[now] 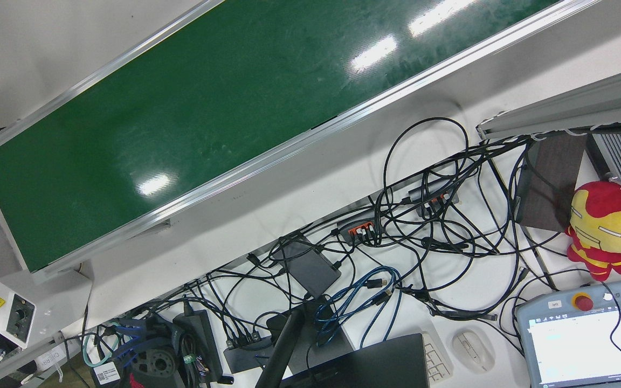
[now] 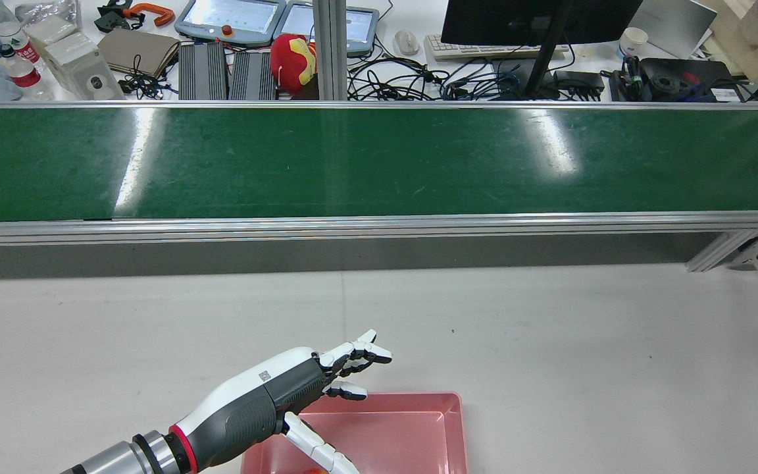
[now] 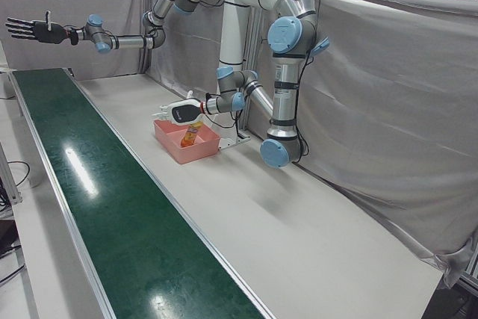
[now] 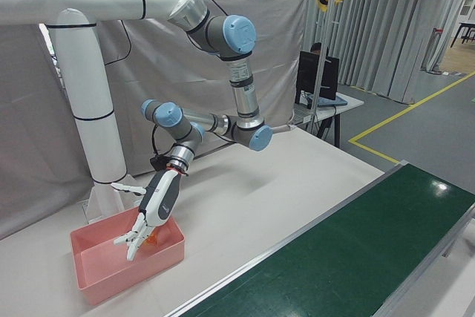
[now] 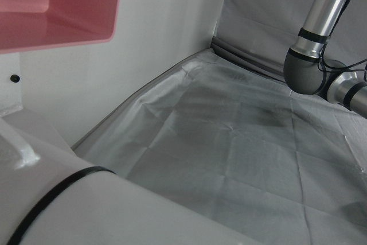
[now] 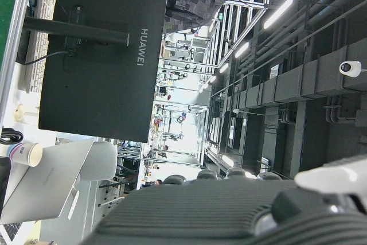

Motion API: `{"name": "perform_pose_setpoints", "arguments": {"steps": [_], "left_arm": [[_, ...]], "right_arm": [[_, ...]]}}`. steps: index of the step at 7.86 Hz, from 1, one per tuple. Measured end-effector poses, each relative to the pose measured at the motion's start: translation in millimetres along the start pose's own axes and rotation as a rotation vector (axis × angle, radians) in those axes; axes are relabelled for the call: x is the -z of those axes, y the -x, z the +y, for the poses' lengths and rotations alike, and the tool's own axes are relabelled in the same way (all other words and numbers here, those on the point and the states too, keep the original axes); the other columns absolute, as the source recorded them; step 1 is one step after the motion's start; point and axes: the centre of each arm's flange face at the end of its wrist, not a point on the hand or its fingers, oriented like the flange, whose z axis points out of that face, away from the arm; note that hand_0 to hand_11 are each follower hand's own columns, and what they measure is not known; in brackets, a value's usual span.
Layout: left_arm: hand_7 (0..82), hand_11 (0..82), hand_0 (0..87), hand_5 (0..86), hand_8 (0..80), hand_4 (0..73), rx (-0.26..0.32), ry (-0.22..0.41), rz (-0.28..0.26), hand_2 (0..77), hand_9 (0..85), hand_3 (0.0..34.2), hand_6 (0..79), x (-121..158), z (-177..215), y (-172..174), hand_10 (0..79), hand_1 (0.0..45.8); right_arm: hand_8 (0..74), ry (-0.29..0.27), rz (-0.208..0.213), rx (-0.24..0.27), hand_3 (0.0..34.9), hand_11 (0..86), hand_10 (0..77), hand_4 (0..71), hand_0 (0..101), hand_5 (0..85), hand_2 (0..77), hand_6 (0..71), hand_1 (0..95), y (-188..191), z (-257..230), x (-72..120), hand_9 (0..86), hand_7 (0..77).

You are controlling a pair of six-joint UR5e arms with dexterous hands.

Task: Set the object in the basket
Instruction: 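Lower the bottle into the pink basket and open the left hand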

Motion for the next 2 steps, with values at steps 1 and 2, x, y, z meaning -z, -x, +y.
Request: {"name": "perform_pose_setpoints", "arguments": {"steps": [1, 2], "left_arm": [[1.1, 21.3, 56.9, 24.0, 7.1, 1.1, 0.001, 0.002, 0.006, 0.0, 8.2, 0.3, 0.5, 0.8, 0.4, -3.2, 13.1, 16.4], [1.1, 18.5, 56.9, 21.8, 5.4, 1.1, 0.003, 0.004, 0.013, 0.0, 6.0, 1.3, 0.5, 1.4, 1.0, -6.3, 10.4, 13.6]], "right_arm": [[0.0, 0.001, 0.000, 0.000, 0.2, 0.0, 0.0, 0.0, 0, 0.0, 0.0, 0.0, 0.0, 0.1, 0.4, -0.1, 0.0, 0.5], [0.0, 0.001, -0.001, 0.000, 0.1, 0.0, 0.0, 0.0, 0, 0.0, 0.0, 0.0, 0.0, 0.3, 0.5, -0.1, 0.0, 0.5]]}}
